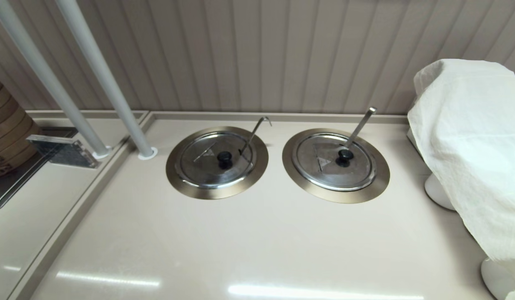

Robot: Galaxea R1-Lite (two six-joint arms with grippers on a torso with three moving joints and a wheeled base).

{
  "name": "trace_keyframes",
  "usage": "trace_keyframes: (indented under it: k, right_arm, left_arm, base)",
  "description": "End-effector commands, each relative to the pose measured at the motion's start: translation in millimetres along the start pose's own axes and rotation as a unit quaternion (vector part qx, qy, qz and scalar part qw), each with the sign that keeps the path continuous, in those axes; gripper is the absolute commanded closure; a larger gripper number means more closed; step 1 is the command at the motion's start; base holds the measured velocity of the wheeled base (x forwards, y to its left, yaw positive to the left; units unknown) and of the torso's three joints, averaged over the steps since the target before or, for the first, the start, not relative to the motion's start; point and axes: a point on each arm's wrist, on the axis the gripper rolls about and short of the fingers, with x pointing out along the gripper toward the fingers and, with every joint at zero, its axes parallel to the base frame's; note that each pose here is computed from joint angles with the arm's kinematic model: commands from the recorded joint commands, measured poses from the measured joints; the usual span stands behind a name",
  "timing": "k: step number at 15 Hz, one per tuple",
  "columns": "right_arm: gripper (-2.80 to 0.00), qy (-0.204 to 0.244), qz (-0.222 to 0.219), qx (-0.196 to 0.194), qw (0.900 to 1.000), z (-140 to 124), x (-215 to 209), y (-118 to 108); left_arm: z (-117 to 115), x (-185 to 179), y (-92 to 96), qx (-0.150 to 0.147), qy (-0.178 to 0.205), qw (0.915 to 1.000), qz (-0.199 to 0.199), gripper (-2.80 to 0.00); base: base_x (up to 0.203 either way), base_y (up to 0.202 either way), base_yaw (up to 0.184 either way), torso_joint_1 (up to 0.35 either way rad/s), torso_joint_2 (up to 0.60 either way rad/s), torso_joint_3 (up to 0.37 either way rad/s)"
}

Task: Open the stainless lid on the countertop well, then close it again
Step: Open the lid

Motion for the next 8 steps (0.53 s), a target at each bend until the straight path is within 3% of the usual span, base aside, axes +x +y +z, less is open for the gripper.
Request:
trace_keyframes:
  k: [1, 4, 5, 8]
  right_arm:
    - [-2.80, 0.000, 0.000, -0.001, 1.000, 0.0, 0.0, 0.0]
    - [-2.80, 0.000, -0.001, 0.006, 1.000, 0.0, 0.0, 0.0]
    - [-2.80, 0.000, -0.001, 0.007, 1.000, 0.0, 0.0, 0.0]
    - [-2.80, 0.000, -0.002, 0.007, 1.000, 0.0, 0.0, -0.1]
  left_arm:
    - [0.0, 0.0, 0.0, 0.000, 0.000, 1.0000, 0.000, 0.00]
    - [0.3, 0.4, 0.3, 0.008, -0.005, 0.9999, 0.007, 0.00]
    - [5.6, 0.0, 0.7, 0.007, -0.028, 0.9995, 0.011, 0.00]
    - [55.7, -17.5, 2.4, 0.007, -0.110, 0.9939, 0.008, 0.00]
  base:
    - [0.000, 0.000, 0.000, 0.000, 0.00, 0.000]
    - [0.000, 0.000, 0.000, 0.000, 0.00, 0.000]
    - [0.000, 0.000, 0.000, 0.000, 0.00, 0.000]
    - [0.000, 0.000, 0.000, 0.000, 0.00, 0.000]
